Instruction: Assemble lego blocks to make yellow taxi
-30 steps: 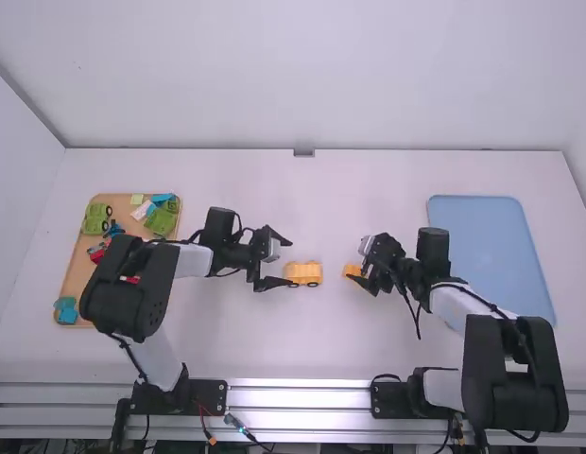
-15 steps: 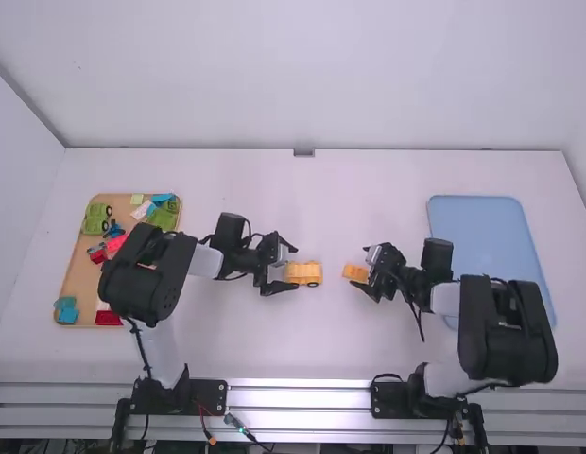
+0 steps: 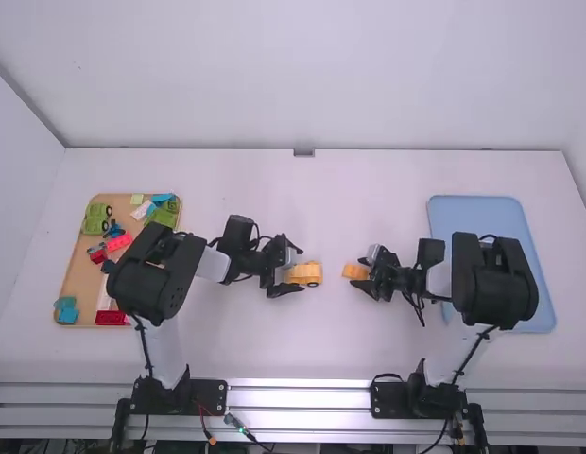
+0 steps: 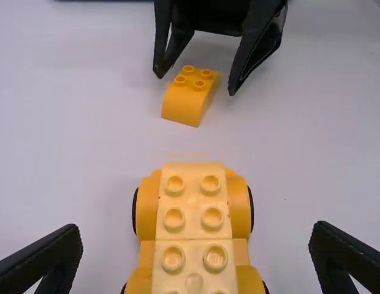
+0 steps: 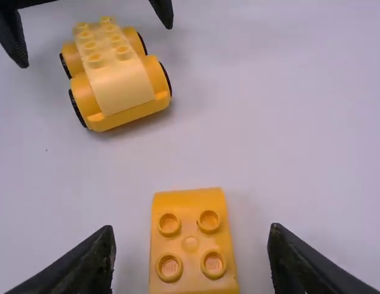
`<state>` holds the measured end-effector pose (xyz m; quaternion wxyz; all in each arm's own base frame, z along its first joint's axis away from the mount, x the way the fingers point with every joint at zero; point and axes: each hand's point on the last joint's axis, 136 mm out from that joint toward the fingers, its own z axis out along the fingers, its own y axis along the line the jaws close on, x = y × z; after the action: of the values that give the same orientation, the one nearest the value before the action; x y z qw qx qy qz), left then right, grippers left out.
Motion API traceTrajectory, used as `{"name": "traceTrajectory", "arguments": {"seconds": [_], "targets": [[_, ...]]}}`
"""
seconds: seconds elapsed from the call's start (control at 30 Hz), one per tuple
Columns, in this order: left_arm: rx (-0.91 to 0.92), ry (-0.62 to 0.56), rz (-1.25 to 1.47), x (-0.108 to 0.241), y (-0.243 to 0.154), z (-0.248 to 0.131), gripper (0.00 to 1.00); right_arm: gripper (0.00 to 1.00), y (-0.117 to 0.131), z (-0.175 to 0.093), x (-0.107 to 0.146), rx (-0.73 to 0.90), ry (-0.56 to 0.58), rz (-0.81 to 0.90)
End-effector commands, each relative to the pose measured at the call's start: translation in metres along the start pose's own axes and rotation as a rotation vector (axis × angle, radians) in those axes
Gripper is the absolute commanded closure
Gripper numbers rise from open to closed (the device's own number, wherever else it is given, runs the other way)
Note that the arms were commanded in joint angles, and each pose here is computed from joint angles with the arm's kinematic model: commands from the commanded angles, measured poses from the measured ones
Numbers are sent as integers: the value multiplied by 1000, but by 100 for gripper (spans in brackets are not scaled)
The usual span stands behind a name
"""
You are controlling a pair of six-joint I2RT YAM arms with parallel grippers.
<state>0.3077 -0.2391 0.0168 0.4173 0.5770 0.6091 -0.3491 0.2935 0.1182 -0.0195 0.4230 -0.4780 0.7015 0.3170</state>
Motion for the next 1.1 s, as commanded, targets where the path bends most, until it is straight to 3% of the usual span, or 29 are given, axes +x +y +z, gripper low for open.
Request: {"name": "traceTrajectory", "arguments": {"seconds": [0.0,0.07,0.1,0.2,0.33,0.47,0.5,0.53,0.7,0.83,0.93,1.07], "targets": [[-2,11,-54,8,-7,0,1,41,-1,4,-3,-27,-10,-35],[-42,22,-65,12,-5,-1,1,52,2,6,-4,-53,3,-50],[-42,22,-65,12,-5,-1,1,52,2,6,-4,-53,3,-50],[-53,14,-45,14,-11,-2,1,65,-2,6,-1,-56,37,-42],[-59,13,-38,16,-13,-2,1,70,-2,6,3,-65,65,-19],[-53,16,-47,15,-11,-2,1,72,0,5,2,-69,60,-19],[-51,22,-53,15,-9,-1,1,69,0,5,1,-69,56,-21],[-45,24,-62,14,-8,-1,1,57,-1,5,2,-66,61,-22],[-38,29,-75,12,-4,0,1,47,0,7,9,-61,100,-24],[-37,28,-73,12,-5,1,1,58,4,11,10,-71,114,-33],[-36,29,-74,12,-5,1,1,74,6,13,7,-81,105,-42],[-35,29,-71,12,-6,1,1,77,2,13,5,-79,105,-23]]}}
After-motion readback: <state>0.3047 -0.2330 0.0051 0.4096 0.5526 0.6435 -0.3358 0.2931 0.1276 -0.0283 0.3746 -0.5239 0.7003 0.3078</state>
